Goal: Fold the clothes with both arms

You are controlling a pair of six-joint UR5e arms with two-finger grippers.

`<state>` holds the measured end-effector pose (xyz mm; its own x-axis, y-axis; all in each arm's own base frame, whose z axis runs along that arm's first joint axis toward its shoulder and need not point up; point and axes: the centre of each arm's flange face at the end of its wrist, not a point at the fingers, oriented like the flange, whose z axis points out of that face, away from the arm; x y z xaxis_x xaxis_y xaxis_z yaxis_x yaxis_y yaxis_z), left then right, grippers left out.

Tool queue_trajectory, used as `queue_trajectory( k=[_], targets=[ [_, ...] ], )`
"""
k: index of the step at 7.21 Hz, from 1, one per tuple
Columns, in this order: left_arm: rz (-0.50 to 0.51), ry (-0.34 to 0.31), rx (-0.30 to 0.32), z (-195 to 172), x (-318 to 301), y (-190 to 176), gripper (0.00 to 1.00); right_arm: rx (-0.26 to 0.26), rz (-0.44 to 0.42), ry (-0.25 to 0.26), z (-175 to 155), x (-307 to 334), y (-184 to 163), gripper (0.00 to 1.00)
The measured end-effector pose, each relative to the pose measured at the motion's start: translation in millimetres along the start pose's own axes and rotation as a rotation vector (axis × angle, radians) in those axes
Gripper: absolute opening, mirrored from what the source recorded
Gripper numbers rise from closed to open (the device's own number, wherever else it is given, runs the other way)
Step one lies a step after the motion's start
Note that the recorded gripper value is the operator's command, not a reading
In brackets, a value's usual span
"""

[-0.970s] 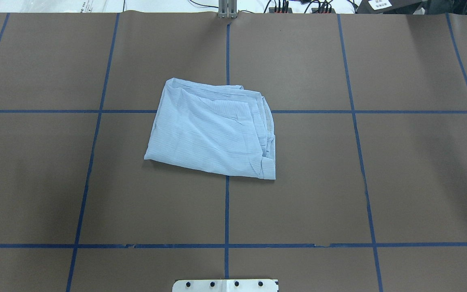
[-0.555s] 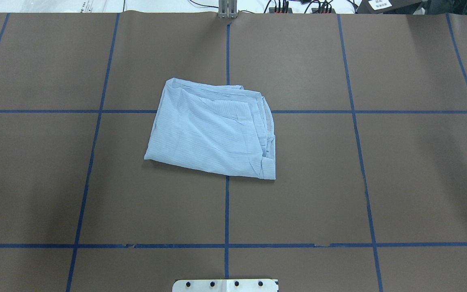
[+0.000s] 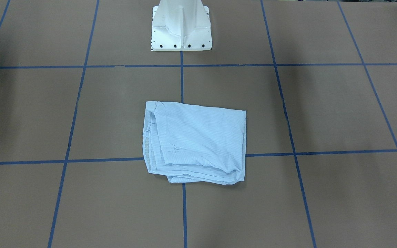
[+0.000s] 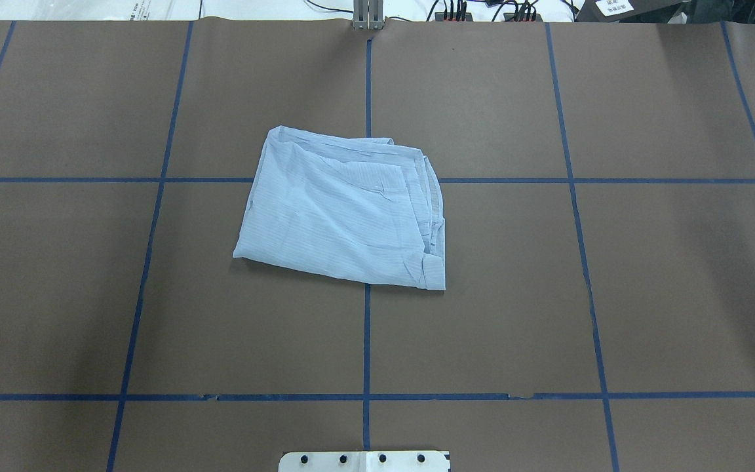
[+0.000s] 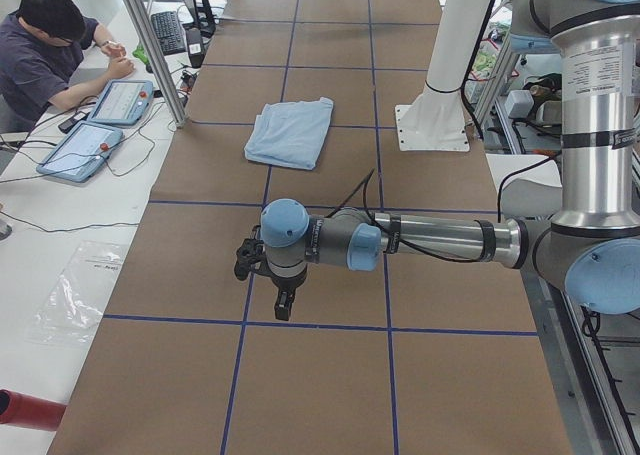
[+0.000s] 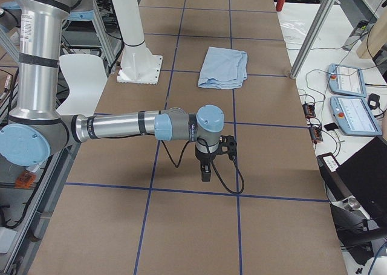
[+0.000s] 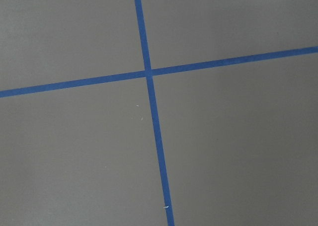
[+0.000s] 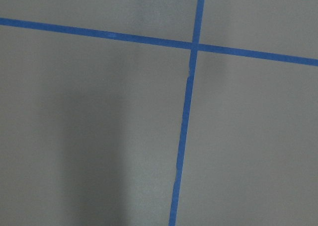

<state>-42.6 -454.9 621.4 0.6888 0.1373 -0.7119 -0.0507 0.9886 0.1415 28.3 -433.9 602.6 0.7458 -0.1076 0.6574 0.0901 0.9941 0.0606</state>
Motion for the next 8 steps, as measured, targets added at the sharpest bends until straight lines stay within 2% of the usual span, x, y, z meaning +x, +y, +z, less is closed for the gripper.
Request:
queue_trajectory(
  k=[2, 8],
  targets=[
    [-0.001, -0.005, 0.002, 0.0, -2.7, 0.6, 1.00, 0.007, 0.015, -0.013, -3.1, 4.8, 5.6, 1.00],
    [-0.006, -0.025, 0.003, -0.3, -5.7, 1.0, 1.00, 0.002, 0.025, -0.011, -0.6, 10.3, 9.0, 1.00]
  ],
)
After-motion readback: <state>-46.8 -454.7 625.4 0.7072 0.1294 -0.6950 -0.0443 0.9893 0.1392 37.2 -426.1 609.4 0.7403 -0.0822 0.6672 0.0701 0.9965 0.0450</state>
